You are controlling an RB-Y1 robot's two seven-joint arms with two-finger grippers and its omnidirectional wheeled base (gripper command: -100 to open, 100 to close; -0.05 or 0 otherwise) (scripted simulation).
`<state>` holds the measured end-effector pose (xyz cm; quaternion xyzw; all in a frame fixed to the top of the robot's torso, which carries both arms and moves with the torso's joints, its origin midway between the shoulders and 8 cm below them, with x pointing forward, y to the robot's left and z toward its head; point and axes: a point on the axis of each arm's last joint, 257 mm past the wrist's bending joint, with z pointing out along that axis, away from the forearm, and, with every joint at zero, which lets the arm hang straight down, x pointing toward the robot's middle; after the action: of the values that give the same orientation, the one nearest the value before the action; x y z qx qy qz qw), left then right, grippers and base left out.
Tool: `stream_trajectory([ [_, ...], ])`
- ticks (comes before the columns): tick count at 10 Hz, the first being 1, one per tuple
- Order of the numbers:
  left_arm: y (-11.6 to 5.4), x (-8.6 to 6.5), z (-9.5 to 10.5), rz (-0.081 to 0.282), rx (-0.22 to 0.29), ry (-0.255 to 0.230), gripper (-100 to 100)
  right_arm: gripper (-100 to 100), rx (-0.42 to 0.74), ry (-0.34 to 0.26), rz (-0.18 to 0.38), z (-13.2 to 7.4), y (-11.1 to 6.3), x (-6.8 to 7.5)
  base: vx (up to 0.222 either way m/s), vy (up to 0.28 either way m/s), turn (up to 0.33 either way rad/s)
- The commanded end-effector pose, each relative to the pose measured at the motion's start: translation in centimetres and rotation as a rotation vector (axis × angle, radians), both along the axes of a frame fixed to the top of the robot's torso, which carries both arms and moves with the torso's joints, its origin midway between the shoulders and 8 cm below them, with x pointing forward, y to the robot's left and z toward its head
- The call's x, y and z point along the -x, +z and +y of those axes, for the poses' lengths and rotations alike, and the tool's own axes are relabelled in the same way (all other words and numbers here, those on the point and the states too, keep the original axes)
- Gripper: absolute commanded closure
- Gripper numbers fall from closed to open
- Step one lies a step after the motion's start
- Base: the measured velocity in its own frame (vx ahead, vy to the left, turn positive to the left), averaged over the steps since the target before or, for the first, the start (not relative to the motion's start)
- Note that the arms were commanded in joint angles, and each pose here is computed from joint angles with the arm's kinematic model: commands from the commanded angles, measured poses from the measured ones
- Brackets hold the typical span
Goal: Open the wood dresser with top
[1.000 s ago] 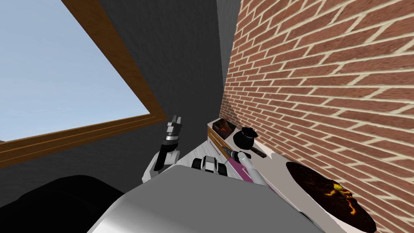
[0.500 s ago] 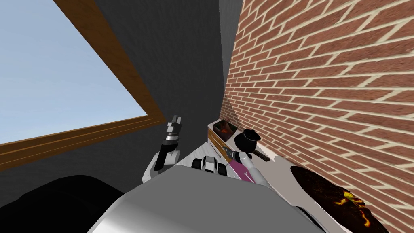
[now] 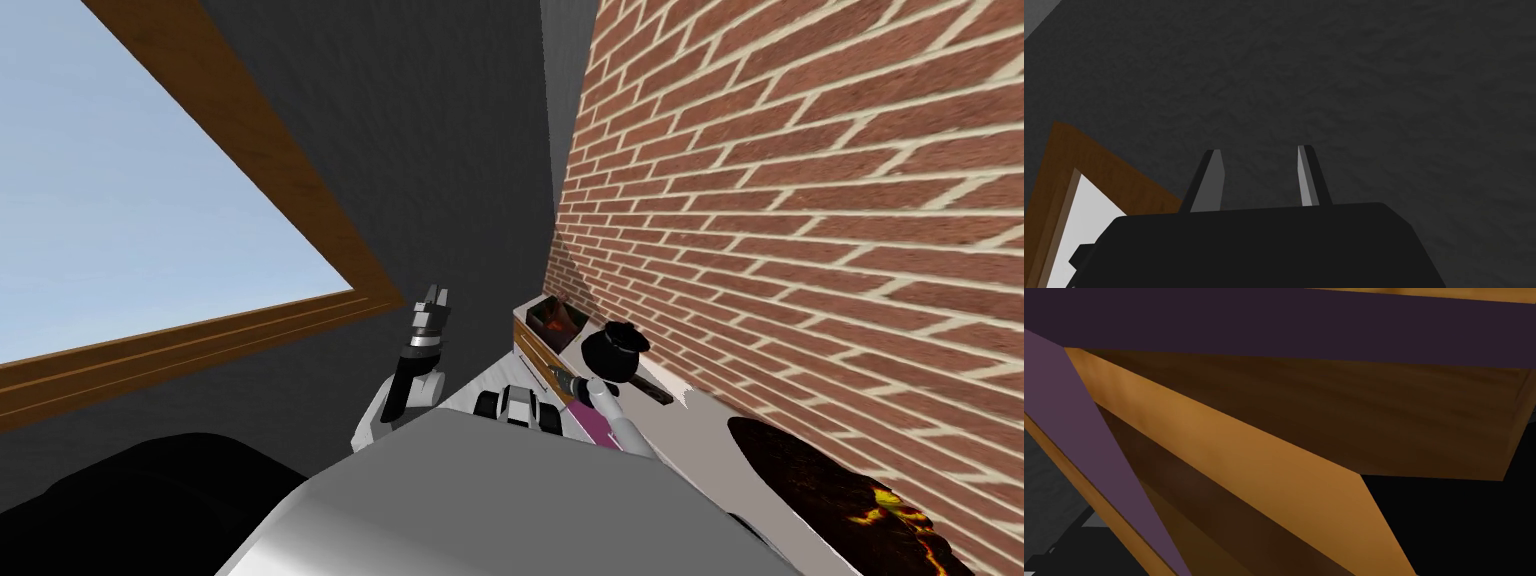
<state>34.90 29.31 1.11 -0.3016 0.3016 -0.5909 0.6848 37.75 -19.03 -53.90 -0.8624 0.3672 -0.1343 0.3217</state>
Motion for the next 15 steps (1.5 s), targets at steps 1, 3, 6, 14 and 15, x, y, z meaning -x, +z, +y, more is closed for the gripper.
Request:
stream_trajectory([
  [1, 0.0, 0.0, 0.0, 0.0, 0.0, 0.0, 0, 100, -0.004, 0.0, 0.001, -1.4, 1.3, -1.0, -0.061, 0.013, 0.065],
  [3, 0.0, 0.0, 0.0, 0.0, 0.0, 0.0, 0, 100, -0.01, 0.004, -0.001, -0.4, 1.1, -0.8, -0.053, 0.038, 0.003],
  [6, 0.0, 0.0, 0.0, 0.0, 0.0, 0.0, 0, 100, -0.003, 0.002, 0.004, -0.3, 0.5, -0.3, -0.108, 0.143, -0.035],
  [14, 0.0, 0.0, 0.0, 0.0, 0.0, 0.0, 0, -100, -0.003, 0.001, -0.009, -2.0, 2.8, -2.5, -0.086, 0.099, -0.011],
  [15, 0.0, 0.0, 0.0, 0.0, 0.0, 0.0, 0, -100, -0.003, 0.001, -0.009, -2.5, 3.4, -2.9, -0.024, 0.019, 0.003],
])
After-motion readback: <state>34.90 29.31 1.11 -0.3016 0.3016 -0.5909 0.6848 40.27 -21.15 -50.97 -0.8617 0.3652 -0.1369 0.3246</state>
